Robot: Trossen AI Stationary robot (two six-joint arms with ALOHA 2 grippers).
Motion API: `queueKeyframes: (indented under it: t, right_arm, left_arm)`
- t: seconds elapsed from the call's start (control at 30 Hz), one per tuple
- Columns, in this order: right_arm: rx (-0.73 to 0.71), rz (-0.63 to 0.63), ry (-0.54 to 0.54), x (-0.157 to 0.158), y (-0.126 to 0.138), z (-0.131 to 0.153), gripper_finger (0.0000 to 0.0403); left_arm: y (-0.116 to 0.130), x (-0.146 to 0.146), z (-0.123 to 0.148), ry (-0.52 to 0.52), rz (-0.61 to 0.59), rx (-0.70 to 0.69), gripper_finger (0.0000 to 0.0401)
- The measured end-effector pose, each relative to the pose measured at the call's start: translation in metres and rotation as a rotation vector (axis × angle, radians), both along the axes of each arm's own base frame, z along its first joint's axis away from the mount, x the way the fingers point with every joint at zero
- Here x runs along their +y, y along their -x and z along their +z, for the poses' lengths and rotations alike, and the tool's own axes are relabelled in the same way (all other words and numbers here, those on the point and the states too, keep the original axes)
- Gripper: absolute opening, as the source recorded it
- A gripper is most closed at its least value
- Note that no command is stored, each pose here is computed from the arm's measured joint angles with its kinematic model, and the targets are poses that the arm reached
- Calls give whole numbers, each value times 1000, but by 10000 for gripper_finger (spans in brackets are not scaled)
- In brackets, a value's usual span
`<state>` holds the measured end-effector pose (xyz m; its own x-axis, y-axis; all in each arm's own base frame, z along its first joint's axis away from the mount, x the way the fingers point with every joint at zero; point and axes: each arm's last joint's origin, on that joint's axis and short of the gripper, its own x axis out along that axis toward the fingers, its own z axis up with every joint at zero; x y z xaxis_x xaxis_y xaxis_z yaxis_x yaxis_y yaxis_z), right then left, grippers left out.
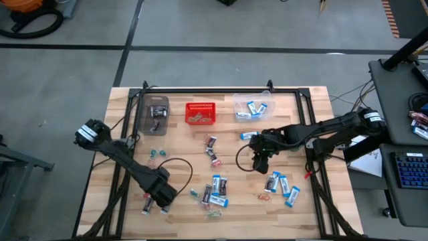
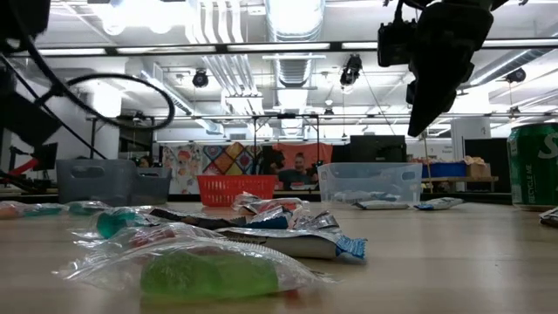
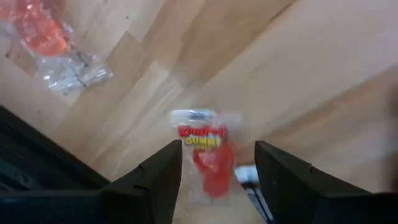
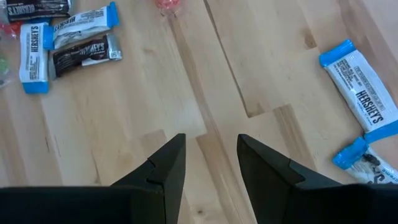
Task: Sort candy
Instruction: Put the red gummy into the red bin
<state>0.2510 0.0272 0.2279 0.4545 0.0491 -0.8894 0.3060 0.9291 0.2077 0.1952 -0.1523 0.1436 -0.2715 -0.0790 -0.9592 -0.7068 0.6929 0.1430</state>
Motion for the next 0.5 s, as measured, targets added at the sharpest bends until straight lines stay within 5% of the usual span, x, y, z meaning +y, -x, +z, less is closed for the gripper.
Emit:
queueKeyframes:
  t: [0.5]
  right_arm:
    - [0, 2, 1, 1, 0, 0, 137]
  left_arm:
    - [-1, 0, -4, -11, -54, -12, 8]
